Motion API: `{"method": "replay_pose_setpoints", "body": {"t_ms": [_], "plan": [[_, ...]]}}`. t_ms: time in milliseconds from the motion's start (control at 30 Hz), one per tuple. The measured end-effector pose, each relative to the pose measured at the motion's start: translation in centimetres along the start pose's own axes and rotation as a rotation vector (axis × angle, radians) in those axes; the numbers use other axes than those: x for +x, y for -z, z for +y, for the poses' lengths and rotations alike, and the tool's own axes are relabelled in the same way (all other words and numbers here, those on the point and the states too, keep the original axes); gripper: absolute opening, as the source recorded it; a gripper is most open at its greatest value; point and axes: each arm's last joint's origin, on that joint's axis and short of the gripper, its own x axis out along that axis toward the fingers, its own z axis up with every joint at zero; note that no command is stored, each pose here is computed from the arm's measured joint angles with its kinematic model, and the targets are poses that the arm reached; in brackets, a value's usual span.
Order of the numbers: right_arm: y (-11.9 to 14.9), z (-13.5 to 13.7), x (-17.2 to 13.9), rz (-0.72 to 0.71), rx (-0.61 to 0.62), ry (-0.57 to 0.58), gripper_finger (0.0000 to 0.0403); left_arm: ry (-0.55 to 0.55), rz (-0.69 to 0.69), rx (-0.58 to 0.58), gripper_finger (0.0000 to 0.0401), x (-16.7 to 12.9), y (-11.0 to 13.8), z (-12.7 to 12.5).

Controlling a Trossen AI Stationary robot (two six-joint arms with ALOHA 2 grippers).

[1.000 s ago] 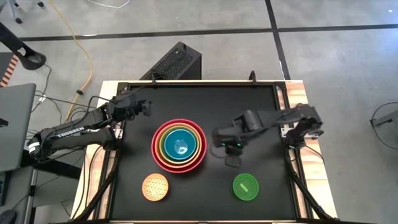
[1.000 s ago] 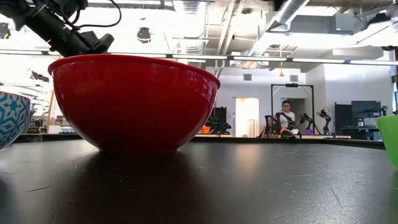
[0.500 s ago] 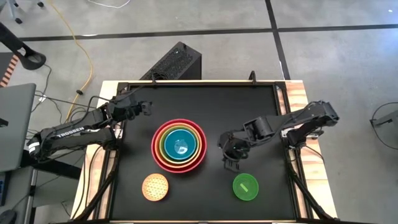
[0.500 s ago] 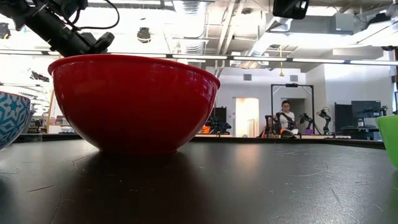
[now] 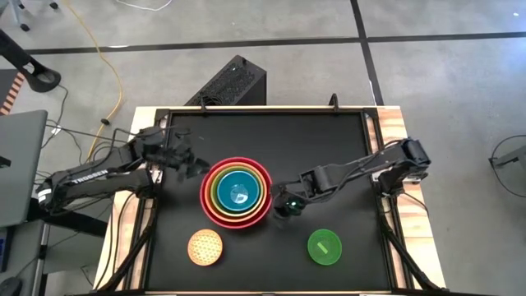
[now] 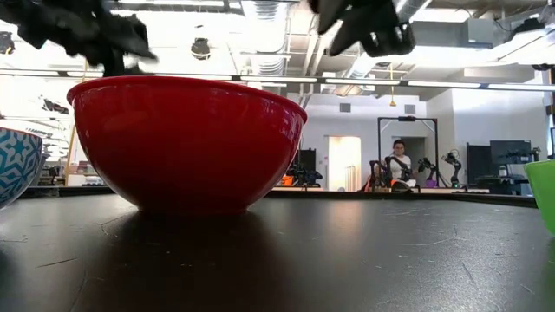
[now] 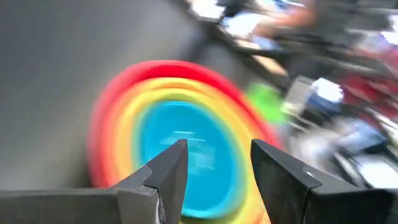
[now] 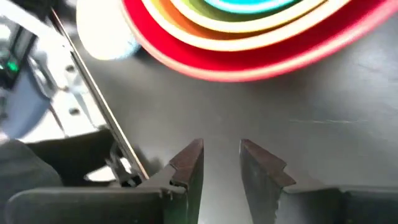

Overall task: Nest bowls inside each other
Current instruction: Stack the orange patterned bowl on top of the light blue bowl

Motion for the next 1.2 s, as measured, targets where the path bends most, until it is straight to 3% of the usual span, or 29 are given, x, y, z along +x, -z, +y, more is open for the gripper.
{"method": "replay_pose_setpoints", "body": {"t_ms": [67,267,433,567,733,833,1033,1200], "plan": [[0.0,0.3,1.0,-0.004,0.054,-0.014,0.0123,0.124,0.014,0.035,0.0165,-0.3,0.0,-1.0],[0.6,1.9,3.5,-0.02,0.188,-0.115,0.0123,0.34,0.138,0.062,0.0165,-0.3,1.6,-3.9],[1.7,2.9,3.9,-0.01,0.155,-0.151,0.0123,0.389,0.163,0.12,0.0161,-0.4,2.5,-6.9],[2.0,2.9,3.8,-0.003,0.098,-0.139,0.0123,0.352,0.208,0.163,0.0153,-0.2,3.1,-9.2],[2.8,3.1,3.8,0.018,-0.023,-0.135,0.0123,0.233,0.464,0.145,0.0149,0.5,6.1,-10.8],[3.8,3.2,3.8,0.06,-0.09,-0.122,0.0123,0.164,0.538,0.098,0.0148,1.1,7.7,-11.5],[5.0,3.1,3.8,0.1,-0.213,-0.08,0.0123,-0.018,0.629,0.057,0.0148,2.5,11.0,-12.0],[5.1,3.0,3.8,0.107,-0.244,-0.066,0.0123,-0.151,0.696,0.071,0.0148,4.3,13.2,-11.6]]}}
